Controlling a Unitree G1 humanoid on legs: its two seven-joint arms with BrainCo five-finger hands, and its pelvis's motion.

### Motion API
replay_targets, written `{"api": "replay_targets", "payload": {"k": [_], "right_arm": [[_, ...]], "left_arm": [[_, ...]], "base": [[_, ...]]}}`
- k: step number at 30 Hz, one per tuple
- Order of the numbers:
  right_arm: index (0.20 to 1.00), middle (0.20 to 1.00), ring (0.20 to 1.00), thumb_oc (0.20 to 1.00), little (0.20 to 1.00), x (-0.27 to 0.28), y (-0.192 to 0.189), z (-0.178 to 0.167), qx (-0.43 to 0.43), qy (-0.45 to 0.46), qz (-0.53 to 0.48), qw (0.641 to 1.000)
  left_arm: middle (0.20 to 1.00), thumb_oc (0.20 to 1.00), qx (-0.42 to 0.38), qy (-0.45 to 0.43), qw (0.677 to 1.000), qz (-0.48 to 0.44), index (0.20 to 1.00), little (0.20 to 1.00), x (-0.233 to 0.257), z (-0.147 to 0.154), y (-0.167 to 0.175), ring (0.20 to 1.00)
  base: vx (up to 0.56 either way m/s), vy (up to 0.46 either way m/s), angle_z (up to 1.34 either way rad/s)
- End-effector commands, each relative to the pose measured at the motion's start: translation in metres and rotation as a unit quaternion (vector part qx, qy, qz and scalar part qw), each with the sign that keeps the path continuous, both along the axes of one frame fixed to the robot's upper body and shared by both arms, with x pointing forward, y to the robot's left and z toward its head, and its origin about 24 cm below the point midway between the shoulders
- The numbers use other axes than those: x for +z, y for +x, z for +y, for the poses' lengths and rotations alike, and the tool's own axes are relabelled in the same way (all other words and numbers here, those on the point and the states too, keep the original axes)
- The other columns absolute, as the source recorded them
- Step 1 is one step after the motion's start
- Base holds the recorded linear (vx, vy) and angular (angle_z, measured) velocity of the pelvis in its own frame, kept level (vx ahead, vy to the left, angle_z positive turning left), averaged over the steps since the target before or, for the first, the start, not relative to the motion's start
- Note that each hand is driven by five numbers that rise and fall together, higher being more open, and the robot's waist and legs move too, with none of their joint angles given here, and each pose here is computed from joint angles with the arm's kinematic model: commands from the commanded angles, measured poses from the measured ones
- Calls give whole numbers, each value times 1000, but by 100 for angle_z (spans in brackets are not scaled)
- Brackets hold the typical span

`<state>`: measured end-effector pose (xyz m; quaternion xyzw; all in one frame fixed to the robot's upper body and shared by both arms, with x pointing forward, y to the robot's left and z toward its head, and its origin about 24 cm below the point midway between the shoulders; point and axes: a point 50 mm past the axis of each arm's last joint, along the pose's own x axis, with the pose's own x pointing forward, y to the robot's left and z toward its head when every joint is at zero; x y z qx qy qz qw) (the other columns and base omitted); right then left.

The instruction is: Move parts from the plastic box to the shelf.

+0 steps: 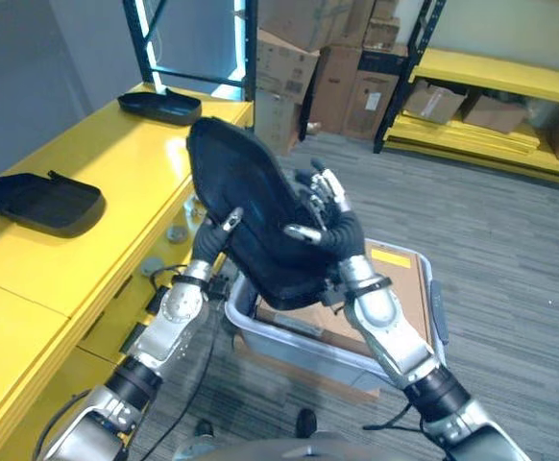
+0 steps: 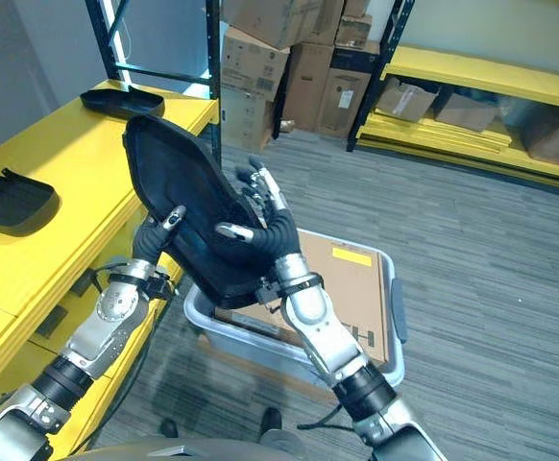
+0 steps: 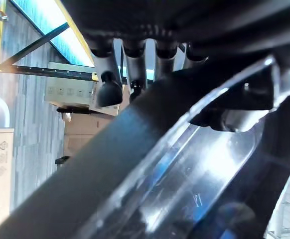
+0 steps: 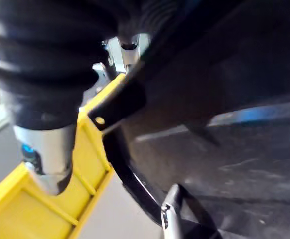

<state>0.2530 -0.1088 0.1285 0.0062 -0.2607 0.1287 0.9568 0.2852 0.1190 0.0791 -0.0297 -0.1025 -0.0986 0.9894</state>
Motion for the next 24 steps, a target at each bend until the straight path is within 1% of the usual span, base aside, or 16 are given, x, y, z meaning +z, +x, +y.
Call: {"api": "replay_targets", "payload": {"k": [1, 2, 3, 5, 6, 8, 9, 10, 12, 13, 16, 17, 20, 21, 22, 24], "right_arm": [[1000, 1000, 1000, 1000, 1000, 19, -5, -20, -52, 58, -53, 996], [1000, 1000, 1000, 1000, 1000, 12, -8, -36, -85, 59, -43, 994], [1000, 1000, 1000, 1000, 1000, 10, -9, -41, -90, 58, -42, 993], [1000, 1000, 1000, 1000, 1000, -1, -15, -71, -152, 21, -37, 988], [1000, 1000, 1000, 1000, 1000, -19, -16, -96, -185, -19, 19, 982], [1000, 1000, 1000, 1000, 1000, -43, -21, -116, -207, -25, 83, 974], [1000, 1000, 1000, 1000, 1000, -67, -26, -128, -217, -31, 144, 965], [1000, 1000, 1000, 1000, 1000, -67, -26, -128, -217, -31, 144, 965], [1000, 1000, 1000, 1000, 1000, -112, -39, -138, -224, -67, 250, 940], [1000, 1000, 1000, 1000, 1000, -146, -52, -142, -216, -74, 337, 914], [1000, 1000, 1000, 1000, 1000, -206, -87, -144, -182, -109, 496, 842], [1000, 1000, 1000, 1000, 1000, -230, -109, -144, -172, -115, 576, 791], [1000, 1000, 1000, 1000, 1000, -268, -158, -144, -172, -72, 692, 698], [1000, 1000, 1000, 1000, 1000, -282, -182, -143, -169, -56, 748, 640], [1000, 1000, 1000, 1000, 1000, -284, -186, -142, -165, -54, 759, 627], [1000, 1000, 1000, 1000, 1000, -293, -211, -139, -134, -59, 819, 555]], "left_arm": [[200, 200, 19, 9, 986, -164, 200, 200, 53, -7, 4, 200], [200, 200, 38, 36, 984, -171, 200, 200, 51, 1, 3, 200], [200, 200, 43, 44, 983, -173, 200, 200, 51, 3, 2, 200], [200, 200, 83, 90, 977, -176, 200, 200, 45, 21, 3, 200], [200, 200, 119, 149, 965, -182, 200, 200, 40, 35, 5, 200], [200, 200, 135, 144, 963, -184, 200, 200, 41, 46, 4, 200], [200, 200, 145, 155, 957, -197, 200, 200, 44, 52, 3, 200], [200, 200, 145, 155, 957, -197, 200, 200, 44, 52, 3, 200], [200, 200, 150, 162, 949, -226, 200, 200, 54, 54, 1, 200], [200, 200, 142, 161, 945, -248, 200, 200, 63, 53, -1, 200], [200, 200, 108, 161, 941, -277, 200, 200, 79, 45, -3, 200], [200, 200, 88, 162, 940, -287, 200, 200, 84, 37, -2, 200], [200, 200, 36, 138, 942, -305, 200, 200, 97, 18, -1, 200], [200, 200, 21, 131, 941, -312, 200, 200, 104, 14, -3, 200], [200, 200, 19, 130, 941, -313, 200, 200, 105, 14, -3, 200], [200, 200, 7, 113, 942, -316, 200, 200, 113, 14, -9, 200]], "base": [[2, 124, -4], [-2, 109, -3], [3, 118, -5], [16, 162, -11], [26, 202, -15], [16, 191, -12], [0, 121, -6], [-14, 123, -7], [-26, 82, -12], [-28, 11, -15], [0, -112, -1], [37, -204, 40], [-1, -282, 121], [-24, -262, 173], [-26, -255, 166], [-98, -245, 90]]}}
